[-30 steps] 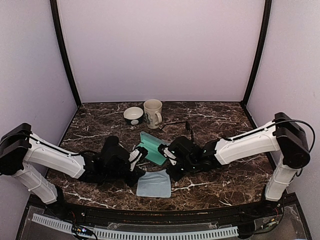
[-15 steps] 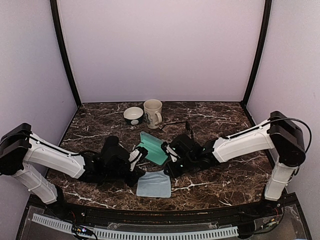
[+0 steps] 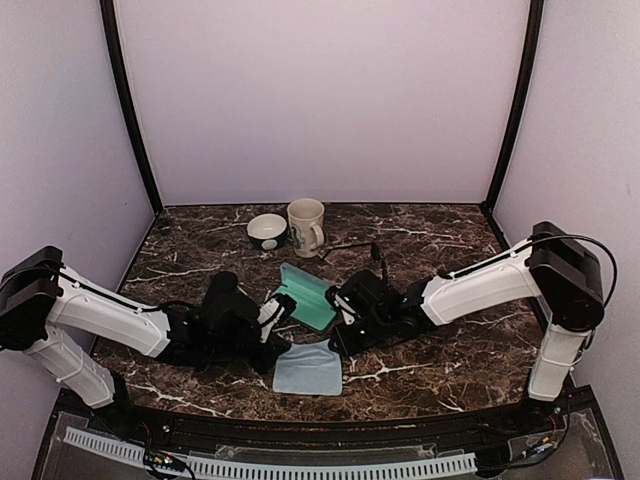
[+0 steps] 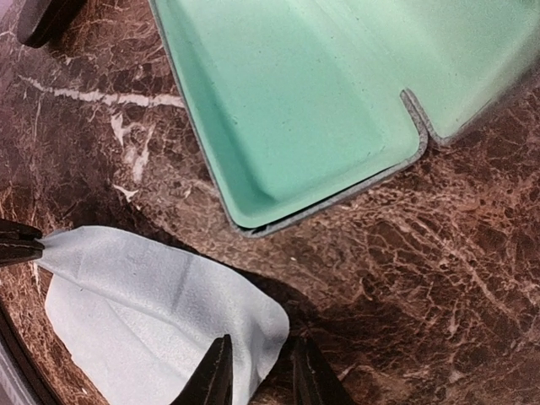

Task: Organize the sunglasses
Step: Fold the glasses cleaning cloth at the center of the board.

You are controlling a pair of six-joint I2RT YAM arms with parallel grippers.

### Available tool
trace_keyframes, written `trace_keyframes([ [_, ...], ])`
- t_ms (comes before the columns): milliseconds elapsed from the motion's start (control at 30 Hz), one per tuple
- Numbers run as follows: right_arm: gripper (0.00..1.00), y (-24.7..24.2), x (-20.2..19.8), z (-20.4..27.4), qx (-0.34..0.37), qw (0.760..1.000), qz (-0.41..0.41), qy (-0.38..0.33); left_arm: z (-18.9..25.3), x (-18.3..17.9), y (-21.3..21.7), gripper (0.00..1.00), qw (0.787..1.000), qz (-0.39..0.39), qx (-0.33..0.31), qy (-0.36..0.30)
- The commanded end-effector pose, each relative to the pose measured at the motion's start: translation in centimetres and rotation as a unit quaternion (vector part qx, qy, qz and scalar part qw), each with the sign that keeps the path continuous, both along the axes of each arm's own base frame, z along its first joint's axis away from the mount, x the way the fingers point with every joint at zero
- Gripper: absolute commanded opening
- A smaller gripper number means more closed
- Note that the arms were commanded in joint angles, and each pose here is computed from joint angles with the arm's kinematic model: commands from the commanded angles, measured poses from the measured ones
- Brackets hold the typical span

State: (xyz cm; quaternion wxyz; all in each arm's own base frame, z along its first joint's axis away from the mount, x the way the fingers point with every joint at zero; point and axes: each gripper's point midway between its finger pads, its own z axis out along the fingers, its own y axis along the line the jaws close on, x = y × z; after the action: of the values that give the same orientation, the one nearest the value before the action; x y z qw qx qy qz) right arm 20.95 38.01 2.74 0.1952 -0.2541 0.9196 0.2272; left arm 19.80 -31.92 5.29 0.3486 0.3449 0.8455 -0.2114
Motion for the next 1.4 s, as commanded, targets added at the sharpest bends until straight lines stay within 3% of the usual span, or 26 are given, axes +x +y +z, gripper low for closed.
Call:
trace_keyframes([
  [0, 0.26, 0.7, 1.0, 0.1, 0.015, 1.000, -0.010, -0.002, 1.2, 0.2, -0.5, 0.00, 1.000, -0.004, -0.008, -0.011],
  [900, 0.07, 1.3, 2.0, 0.1, 0.017, 1.000, 0.000, -0.009, 0.9, 0.1, -0.4, 0.00, 1.000, -0.003, -0.003, -0.009],
  [1367, 0.00, 1.0, 0.6, 1.6, 0.038, 0.994, 0.089, -0.057, 1.9, 0.1, -0.8, 0.00, 0.999, -0.014, -0.029, -0.026],
])
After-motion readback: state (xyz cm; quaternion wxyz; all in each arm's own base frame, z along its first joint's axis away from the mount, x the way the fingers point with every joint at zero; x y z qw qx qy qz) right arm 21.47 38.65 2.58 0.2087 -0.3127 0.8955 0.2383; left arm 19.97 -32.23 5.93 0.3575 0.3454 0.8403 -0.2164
